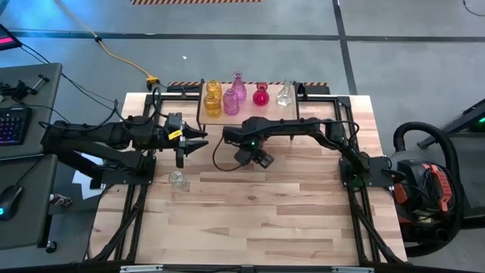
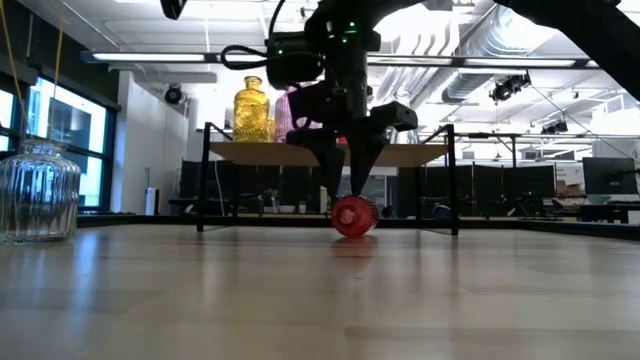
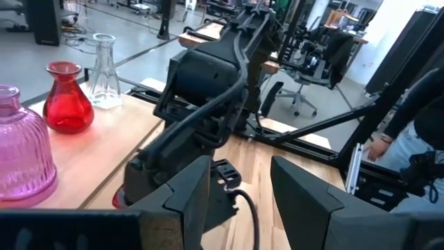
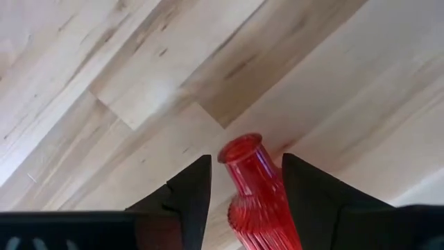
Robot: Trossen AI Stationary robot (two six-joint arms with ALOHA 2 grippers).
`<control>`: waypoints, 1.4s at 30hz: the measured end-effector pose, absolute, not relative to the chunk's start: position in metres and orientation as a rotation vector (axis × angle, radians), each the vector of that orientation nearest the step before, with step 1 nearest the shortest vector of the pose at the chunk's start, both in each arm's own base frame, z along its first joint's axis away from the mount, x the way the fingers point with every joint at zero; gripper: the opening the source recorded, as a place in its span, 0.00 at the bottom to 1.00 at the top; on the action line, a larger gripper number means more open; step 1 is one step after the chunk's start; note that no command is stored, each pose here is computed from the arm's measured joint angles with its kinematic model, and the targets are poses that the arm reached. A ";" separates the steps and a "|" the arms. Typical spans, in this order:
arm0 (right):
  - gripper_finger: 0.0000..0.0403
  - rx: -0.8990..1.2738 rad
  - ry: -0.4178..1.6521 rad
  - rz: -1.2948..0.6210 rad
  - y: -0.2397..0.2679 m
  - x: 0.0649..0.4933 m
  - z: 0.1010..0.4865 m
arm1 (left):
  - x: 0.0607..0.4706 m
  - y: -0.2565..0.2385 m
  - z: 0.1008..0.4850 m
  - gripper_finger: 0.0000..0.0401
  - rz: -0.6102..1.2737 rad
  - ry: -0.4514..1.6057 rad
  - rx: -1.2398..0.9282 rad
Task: Sort vases onto shelf
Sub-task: Put the red vase on the shelf
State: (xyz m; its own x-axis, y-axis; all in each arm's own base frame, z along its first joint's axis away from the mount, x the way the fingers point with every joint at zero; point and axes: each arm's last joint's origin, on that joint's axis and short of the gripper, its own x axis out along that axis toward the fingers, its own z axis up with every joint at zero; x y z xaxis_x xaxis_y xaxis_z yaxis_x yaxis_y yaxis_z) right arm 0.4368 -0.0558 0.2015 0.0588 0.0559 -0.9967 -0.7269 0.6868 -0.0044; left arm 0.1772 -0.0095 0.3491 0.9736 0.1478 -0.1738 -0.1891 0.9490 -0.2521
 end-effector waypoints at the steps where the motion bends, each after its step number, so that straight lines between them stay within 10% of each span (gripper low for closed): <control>1: 0.39 -0.608 1.396 0.651 -0.056 0.437 0.202 | 0.177 -0.009 0.349 0.36 0.175 0.153 -0.271; 42: 0.48 -0.655 1.488 0.640 -0.041 0.427 0.162 | 0.177 -0.008 0.349 0.36 0.235 0.144 -0.249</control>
